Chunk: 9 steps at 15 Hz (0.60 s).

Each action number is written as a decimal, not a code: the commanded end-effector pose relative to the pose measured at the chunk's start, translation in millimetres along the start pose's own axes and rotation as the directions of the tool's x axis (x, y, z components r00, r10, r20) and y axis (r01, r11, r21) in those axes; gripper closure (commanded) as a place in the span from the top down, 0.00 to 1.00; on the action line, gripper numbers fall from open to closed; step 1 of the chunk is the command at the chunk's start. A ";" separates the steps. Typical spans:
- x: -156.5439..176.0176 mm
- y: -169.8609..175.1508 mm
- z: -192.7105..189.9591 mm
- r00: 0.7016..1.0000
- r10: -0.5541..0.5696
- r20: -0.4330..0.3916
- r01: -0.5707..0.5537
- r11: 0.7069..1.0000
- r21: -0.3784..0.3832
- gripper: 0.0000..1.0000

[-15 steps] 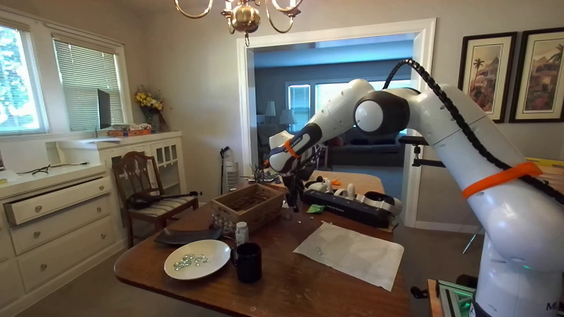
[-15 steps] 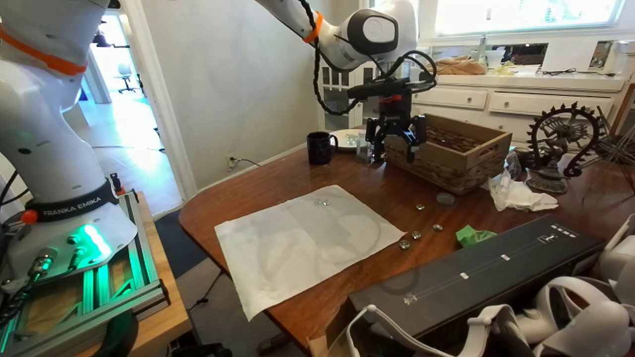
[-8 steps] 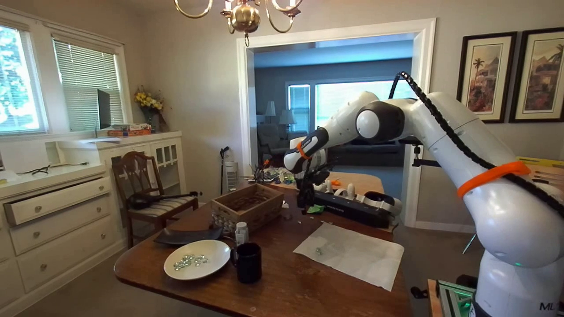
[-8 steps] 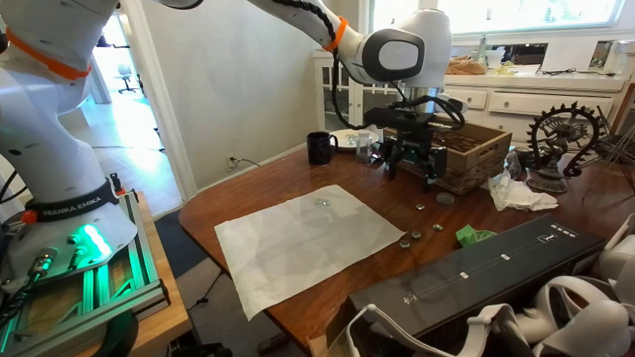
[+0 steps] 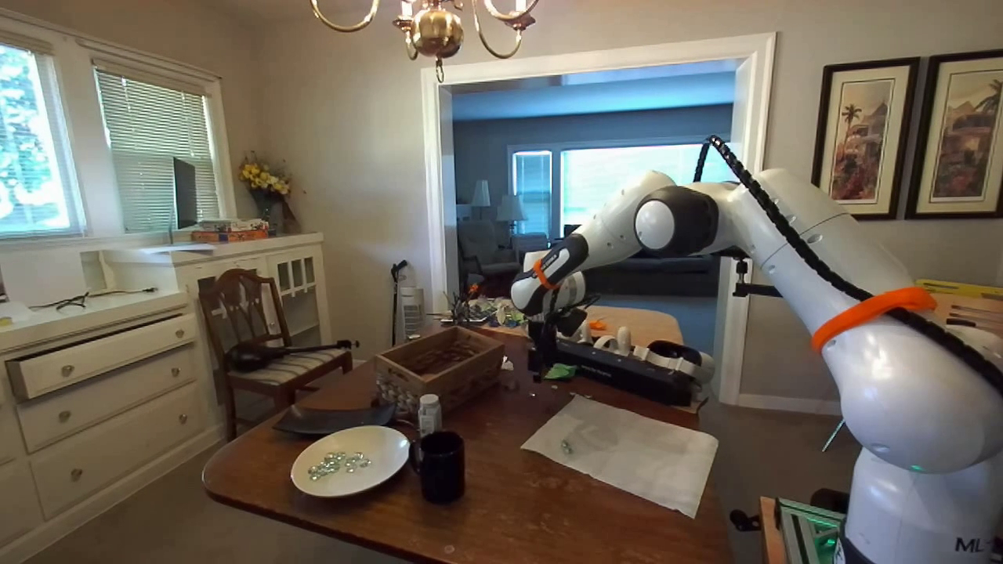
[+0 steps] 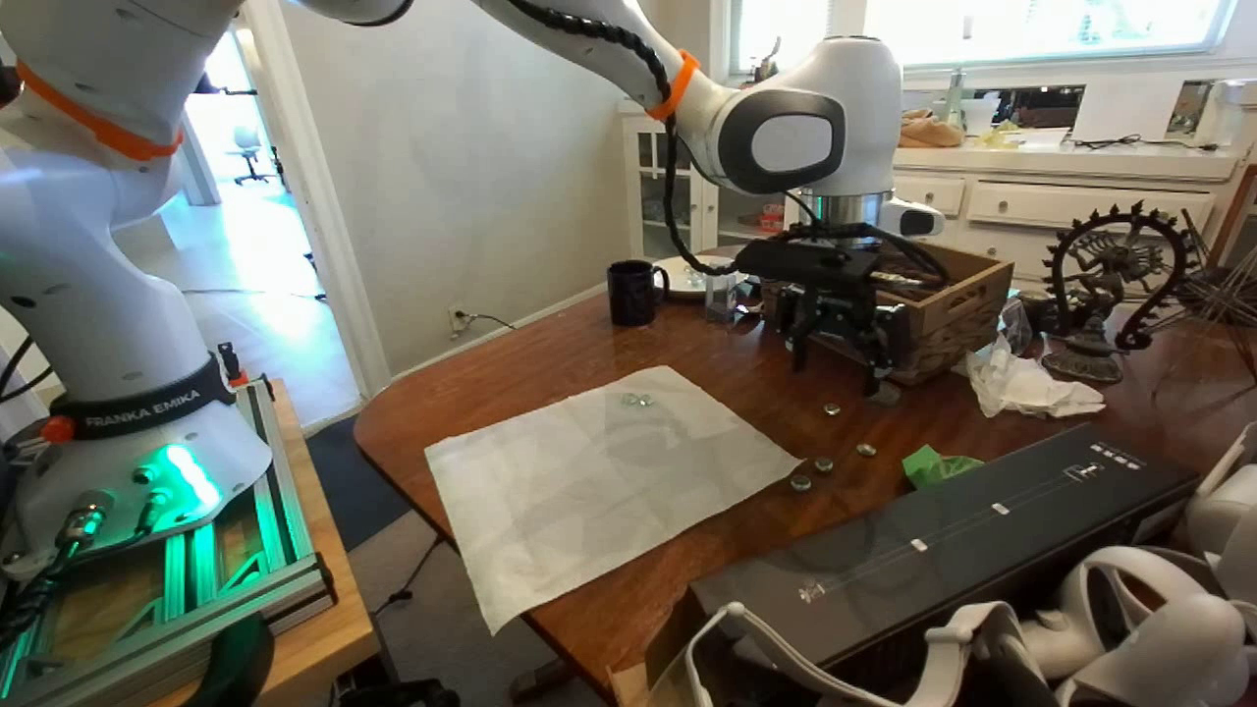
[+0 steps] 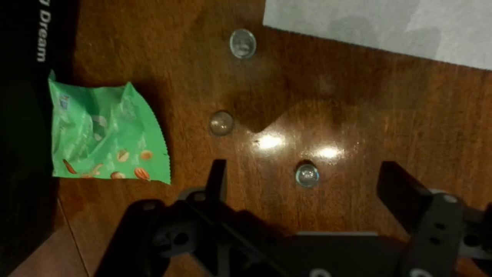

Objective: Put the fork inside the basket then put the blocks inside the cup

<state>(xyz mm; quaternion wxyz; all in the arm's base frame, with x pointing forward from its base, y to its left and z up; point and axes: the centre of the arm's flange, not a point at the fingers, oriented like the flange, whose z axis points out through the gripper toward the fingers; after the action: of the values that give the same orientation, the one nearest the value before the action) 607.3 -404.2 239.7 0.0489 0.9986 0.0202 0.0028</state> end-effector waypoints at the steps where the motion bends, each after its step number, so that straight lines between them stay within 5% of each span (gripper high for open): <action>1: 10.6 -10.4 8.0 0.999 -0.008 -0.033 0.009 1.000 0.022 1.00; 9: 9.4 -2.2 40.1 0.999 0.035 -0.011 -0.034 0.996 0.077 0.95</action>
<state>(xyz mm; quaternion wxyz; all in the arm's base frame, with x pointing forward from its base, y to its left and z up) 609.4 -399.1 212.7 0.0239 0.9996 0.0111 0.0044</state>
